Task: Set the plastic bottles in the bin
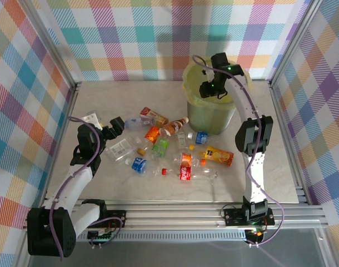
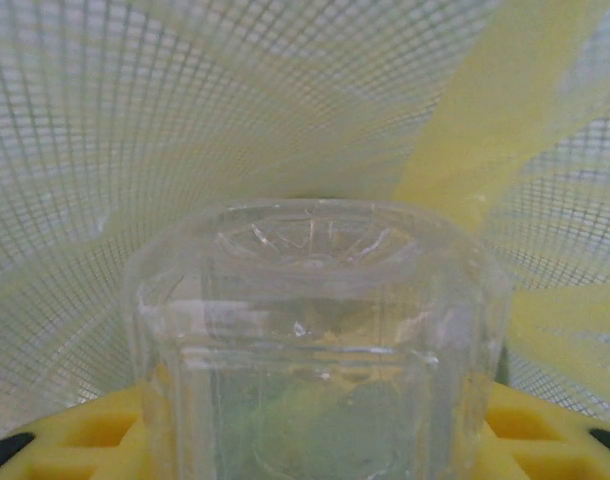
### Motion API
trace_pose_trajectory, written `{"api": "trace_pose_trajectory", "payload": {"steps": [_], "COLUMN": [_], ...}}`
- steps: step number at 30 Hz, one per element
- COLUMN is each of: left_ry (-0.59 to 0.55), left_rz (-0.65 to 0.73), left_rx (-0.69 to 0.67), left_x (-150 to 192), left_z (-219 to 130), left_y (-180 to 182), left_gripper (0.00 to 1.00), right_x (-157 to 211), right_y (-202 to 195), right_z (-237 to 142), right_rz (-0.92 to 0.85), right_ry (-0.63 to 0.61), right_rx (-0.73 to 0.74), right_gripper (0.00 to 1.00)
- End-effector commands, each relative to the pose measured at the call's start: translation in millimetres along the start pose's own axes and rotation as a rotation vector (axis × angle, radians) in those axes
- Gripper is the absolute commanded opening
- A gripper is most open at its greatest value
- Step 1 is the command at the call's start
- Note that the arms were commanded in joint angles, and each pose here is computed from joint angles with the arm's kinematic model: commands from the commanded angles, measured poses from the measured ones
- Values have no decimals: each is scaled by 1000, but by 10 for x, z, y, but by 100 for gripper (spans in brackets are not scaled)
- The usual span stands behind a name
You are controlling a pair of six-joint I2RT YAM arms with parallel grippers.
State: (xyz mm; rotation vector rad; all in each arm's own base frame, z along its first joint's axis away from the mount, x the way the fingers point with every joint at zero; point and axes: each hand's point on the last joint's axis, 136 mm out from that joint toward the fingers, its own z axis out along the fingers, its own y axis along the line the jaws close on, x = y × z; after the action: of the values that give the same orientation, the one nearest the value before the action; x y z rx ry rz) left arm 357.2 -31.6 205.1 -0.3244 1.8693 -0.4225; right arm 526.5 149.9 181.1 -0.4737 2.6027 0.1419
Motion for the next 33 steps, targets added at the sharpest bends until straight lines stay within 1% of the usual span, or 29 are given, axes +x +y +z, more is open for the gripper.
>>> {"api": "trace_pose_trajectory", "payload": {"steps": [1, 6, 11, 16, 19, 24, 26, 29, 33], "left_ry": [-21, -21, -17, -13, -12, -10, -5, -2, -4], "left_rz": [-8, -4, -7, -18, -20, -29, -33, -34, -40], "left_rx": [-9, -21, -30, -41, -53, -61, -63, -64, -68], "left_x": [-107, -103, -88, -81, -85, -84, -72, -75, -81], "left_z": [1, -9, -12, -15, -30, -64, -75, -88, -101], "left_y": [-15, 7, 25, 44, 60, 66, 73, 69, 73], "left_gripper": [100, 100, 100, 100, 100, 100, 100, 100, 100], "right_x": [124, 262, 297, 309, 299, 240, 204, 138, 10], "right_y": [21, 9, -16, -44, -61, -67, -72, -77, -71], "right_z": [88, 221, 300, 386, 404, 325, 266, 148, -145], "right_rz": [-33, -36, -36, -28, -22, -21, -18, -12, 0], "right_ry": [55, 103, 111, 118, 114, 95, 82, 57, 1], "right_rx": [-18, -14, 1, 12, 15, 22, 26, 34, 42], "right_gripper": [32, 36, 42, 54, 64, 80, 85, 89, 93]}}
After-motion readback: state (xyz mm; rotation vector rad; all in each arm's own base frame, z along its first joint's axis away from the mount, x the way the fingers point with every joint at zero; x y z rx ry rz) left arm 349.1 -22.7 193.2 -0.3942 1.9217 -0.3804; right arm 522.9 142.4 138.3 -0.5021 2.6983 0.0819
